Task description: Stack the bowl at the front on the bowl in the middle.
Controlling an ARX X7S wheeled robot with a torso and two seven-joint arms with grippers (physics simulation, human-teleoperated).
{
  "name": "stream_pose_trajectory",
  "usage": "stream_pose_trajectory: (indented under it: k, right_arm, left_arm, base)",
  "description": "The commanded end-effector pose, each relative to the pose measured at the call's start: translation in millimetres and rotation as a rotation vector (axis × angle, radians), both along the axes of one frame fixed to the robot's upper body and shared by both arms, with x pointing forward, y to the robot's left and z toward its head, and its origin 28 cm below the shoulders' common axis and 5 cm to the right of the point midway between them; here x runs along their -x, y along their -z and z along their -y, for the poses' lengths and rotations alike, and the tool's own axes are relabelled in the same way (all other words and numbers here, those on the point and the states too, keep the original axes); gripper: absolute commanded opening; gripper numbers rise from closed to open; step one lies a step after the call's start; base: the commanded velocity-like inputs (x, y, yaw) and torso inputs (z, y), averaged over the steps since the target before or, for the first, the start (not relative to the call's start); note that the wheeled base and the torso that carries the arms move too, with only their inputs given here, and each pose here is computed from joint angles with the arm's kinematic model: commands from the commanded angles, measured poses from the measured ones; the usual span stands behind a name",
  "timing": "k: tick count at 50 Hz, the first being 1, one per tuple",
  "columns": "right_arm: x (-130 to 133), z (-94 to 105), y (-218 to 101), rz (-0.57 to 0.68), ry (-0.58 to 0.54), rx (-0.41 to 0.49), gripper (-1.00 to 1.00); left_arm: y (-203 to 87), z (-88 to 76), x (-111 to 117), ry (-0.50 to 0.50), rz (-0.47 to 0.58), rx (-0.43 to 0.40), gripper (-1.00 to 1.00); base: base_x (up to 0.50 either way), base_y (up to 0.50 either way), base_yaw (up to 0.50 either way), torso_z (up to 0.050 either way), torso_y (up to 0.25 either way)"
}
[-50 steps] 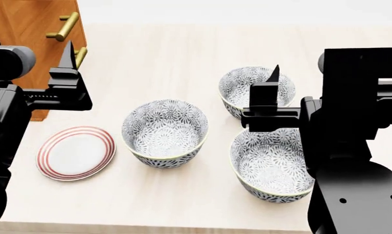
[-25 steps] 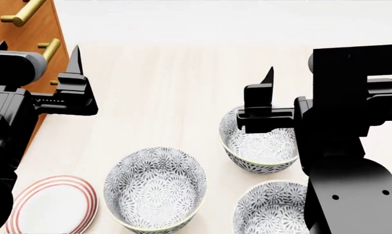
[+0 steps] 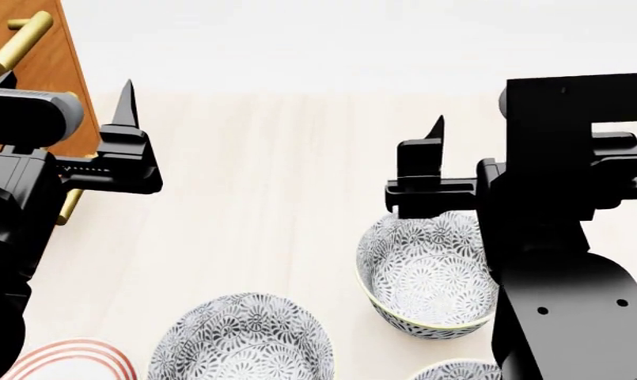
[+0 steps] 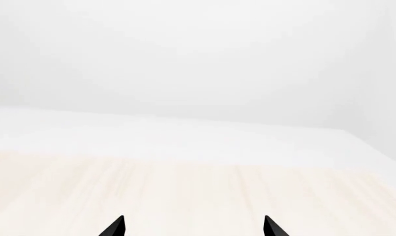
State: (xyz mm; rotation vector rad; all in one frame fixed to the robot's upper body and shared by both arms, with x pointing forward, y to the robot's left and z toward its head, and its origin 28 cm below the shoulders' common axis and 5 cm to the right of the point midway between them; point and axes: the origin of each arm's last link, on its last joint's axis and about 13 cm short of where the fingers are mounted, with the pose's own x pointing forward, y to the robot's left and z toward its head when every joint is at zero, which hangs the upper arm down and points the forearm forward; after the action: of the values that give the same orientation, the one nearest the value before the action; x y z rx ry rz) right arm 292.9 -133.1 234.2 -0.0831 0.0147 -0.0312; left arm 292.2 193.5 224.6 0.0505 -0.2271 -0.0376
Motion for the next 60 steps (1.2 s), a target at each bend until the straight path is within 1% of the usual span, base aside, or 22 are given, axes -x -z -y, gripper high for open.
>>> stream_pose_trajectory:
  k: [1, 2, 3, 4, 6, 7, 8, 10, 11, 12, 13, 15, 16, 20, 21, 22, 25, 28, 33, 37, 55, 60]
  right_arm:
    - [-6.7, 3.1, -8.7, -0.081, 0.023, -0.049, 1.00]
    - [-8.9, 4.1, -11.9, -0.089, 0.044, -0.041, 1.00]
    - [-12.0, 5.6, -16.4, -0.127, 0.038, -0.064, 1.00]
    - [-13.6, 6.2, -19.4, -0.138, 0.024, -0.057, 1.00]
    - [-19.0, 10.4, -26.7, -0.175, 0.025, -0.092, 1.00]
    - [-20.6, 11.4, -28.1, -0.189, 0.018, -0.082, 1.00]
    - [-24.9, 15.8, -31.9, -0.216, 0.045, -0.101, 1.00]
    - [-28.3, 18.8, -33.9, -0.243, 0.048, -0.118, 1.00]
    - [-30.3, 21.0, -34.7, -0.294, 0.040, -0.126, 1.00]
    - [-31.7, 22.4, -35.6, -0.301, 0.040, -0.141, 1.00]
    - [-33.4, 24.4, -38.5, -0.303, 0.043, -0.184, 1.00]
    - [-35.5, 26.3, -41.0, -0.303, 0.039, -0.194, 1.00]
    - [-37.3, 28.8, -41.9, -0.367, 0.052, -0.196, 1.00]
    - [-43.3, 34.9, -45.0, -0.472, 0.041, -0.261, 1.00]
    - [-42.3, 35.6, -46.2, -0.469, 0.049, -0.257, 1.00]
    - [-43.5, 37.6, -47.6, -0.492, 0.043, -0.273, 1.00]
    - [-45.9, 42.1, -50.2, -0.505, 0.057, -0.276, 1.00]
    - [-50.3, 46.5, -53.1, -0.532, 0.053, -0.305, 1.00]
    - [-54.4, 50.5, -51.9, -0.556, 0.055, -0.308, 1.00]
    - [-58.0, 52.2, -46.4, -0.591, 0.049, -0.316, 1.00]
    - [-65.5, 57.9, -36.6, -0.646, 0.072, -0.353, 1.00]
    - [-68.2, 58.8, -31.3, -0.670, 0.058, -0.376, 1.00]
  left_arm:
    - [1.0, -0.4, -0.3, -0.002, -0.005, -0.004, 1.00]
    - [0.9, -0.4, -0.2, -0.001, -0.006, -0.004, 1.00]
    - [0.9, -0.4, -0.3, 0.000, -0.008, -0.004, 1.00]
    - [0.7, -0.5, -0.4, 0.000, -0.008, -0.004, 1.00]
    - [0.4, -0.7, -1.0, 0.000, -0.008, -0.004, 1.00]
    - [0.4, -0.7, -1.4, -0.001, -0.008, -0.003, 1.00]
    - [0.6, -0.9, -2.1, -0.002, -0.009, -0.003, 1.00]
    - [1.0, -0.9, -2.4, -0.002, -0.011, -0.003, 1.00]
    - [1.4, -1.0, -2.7, -0.002, -0.012, -0.004, 1.00]
    - [1.8, -1.1, -3.1, -0.003, -0.013, -0.004, 1.00]
    - [2.4, -1.2, -3.4, -0.004, -0.013, -0.006, 1.00]
    - [3.2, -1.2, -3.9, -0.005, -0.015, -0.007, 1.00]
    - [4.0, -1.2, -4.0, -0.005, -0.016, -0.009, 1.00]
    - [5.4, -1.3, -4.2, -0.006, -0.019, -0.012, 1.00]
    - [5.4, -1.3, -4.2, -0.007, -0.019, -0.013, 1.00]
    - [5.1, -1.3, -4.1, -0.007, -0.019, -0.014, 1.00]
    - [4.3, -1.0, -3.5, -0.005, -0.018, -0.016, 1.00]
    - [4.5, -0.2, -3.2, -0.002, -0.018, -0.020, 1.00]
    - [4.8, 0.2, -3.2, 0.001, -0.020, -0.023, 1.00]
    - [5.6, 0.6, -2.5, 0.003, -0.022, -0.026, 1.00]
    - [7.7, 1.3, -1.7, 0.011, -0.028, -0.045, 1.00]
    - [8.1, 1.6, -1.9, 0.013, -0.029, -0.046, 1.00]
  base:
    - [0.00, 0.00, 0.00, 0.000, 0.000]
    - [0.00, 0.00, 0.00, 0.000, 0.000]
    - [0.00, 0.00, 0.00, 0.000, 0.000]
    - [0.00, 0.00, 0.00, 0.000, 0.000]
    - [0.00, 0.00, 0.00, 0.000, 0.000]
    - [0.00, 0.00, 0.00, 0.000, 0.000]
    - [0.00, 0.00, 0.00, 0.000, 0.000]
    - [0.00, 0.00, 0.00, 0.000, 0.000]
    - [0.00, 0.00, 0.00, 0.000, 0.000]
    - [0.00, 0.00, 0.00, 0.000, 0.000]
    - [0.00, 0.00, 0.00, 0.000, 0.000]
    - [0.00, 0.00, 0.00, 0.000, 0.000]
    - [0.00, 0.00, 0.00, 0.000, 0.000]
    - [0.00, 0.00, 0.00, 0.000, 0.000]
    - [0.00, 0.00, 0.00, 0.000, 0.000]
    - [0.00, 0.00, 0.00, 0.000, 0.000]
    - [0.00, 0.00, 0.00, 0.000, 0.000]
    - [0.00, 0.00, 0.00, 0.000, 0.000]
    - [0.00, 0.00, 0.00, 0.000, 0.000]
    - [0.00, 0.00, 0.00, 0.000, 0.000]
    - [0.00, 0.00, 0.00, 0.000, 0.000]
    - [0.00, 0.00, 0.00, 0.000, 0.000]
